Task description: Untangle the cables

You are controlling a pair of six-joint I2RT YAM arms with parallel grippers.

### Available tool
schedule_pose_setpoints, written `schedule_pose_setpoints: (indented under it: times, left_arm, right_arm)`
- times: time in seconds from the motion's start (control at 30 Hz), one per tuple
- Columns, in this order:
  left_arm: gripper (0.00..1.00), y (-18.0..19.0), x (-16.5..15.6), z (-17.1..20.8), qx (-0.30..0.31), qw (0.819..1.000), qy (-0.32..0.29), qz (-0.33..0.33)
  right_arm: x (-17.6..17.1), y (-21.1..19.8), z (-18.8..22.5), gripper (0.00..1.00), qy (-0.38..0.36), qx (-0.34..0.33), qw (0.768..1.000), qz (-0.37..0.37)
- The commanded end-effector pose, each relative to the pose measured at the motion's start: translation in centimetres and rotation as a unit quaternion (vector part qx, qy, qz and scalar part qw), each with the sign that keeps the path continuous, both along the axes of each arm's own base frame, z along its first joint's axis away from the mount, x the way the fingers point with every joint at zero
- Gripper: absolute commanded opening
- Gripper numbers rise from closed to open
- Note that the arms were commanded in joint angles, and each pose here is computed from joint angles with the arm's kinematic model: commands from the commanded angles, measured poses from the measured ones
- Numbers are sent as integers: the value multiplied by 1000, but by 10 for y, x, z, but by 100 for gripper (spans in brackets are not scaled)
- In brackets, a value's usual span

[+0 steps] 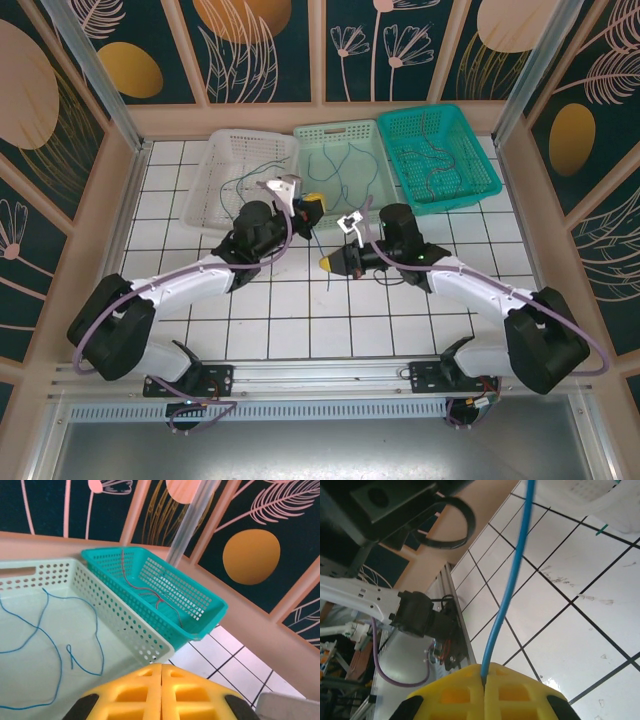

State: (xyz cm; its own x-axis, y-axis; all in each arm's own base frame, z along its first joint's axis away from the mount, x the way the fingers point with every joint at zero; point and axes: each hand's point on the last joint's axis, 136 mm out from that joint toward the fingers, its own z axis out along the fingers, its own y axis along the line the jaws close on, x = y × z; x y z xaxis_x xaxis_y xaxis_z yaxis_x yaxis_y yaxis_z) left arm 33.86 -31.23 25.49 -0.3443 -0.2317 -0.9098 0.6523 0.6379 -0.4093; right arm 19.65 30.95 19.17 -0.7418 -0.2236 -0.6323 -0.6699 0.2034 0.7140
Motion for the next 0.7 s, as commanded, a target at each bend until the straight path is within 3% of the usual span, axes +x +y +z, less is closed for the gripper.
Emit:
schedule_pose_setpoints:
  times: [0.0, 0.1, 0.17, 0.23, 0.47, 0.67]
  left_arm:
    - [13, 2, 15, 26, -28, 1000, -9, 5]
    - [39, 6, 13, 28, -35, 999, -1, 11]
    - [71, 16, 13, 28, -38, 999, 1, 34]
    - [96, 26, 13, 29, -38, 998, -1, 57]
    - [99, 50, 4, 33, -34, 995, -12, 93]
    - [99, 56, 1, 12, -23, 994, 10, 103]
  right_arm:
    - [-11, -2, -14, 0, 12, -30, 999, 28]
    - [23, -16, -13, 0, 9, -36, 998, -48]
    - [51, -35, -12, 0, 13, -40, 993, -115]
    - [77, -52, -9, 0, 12, -43, 984, -170]
    - [163, -89, 10, 0, 10, -88, 953, -291]
    - [238, -102, -18, 0, 26, -169, 921, -351]
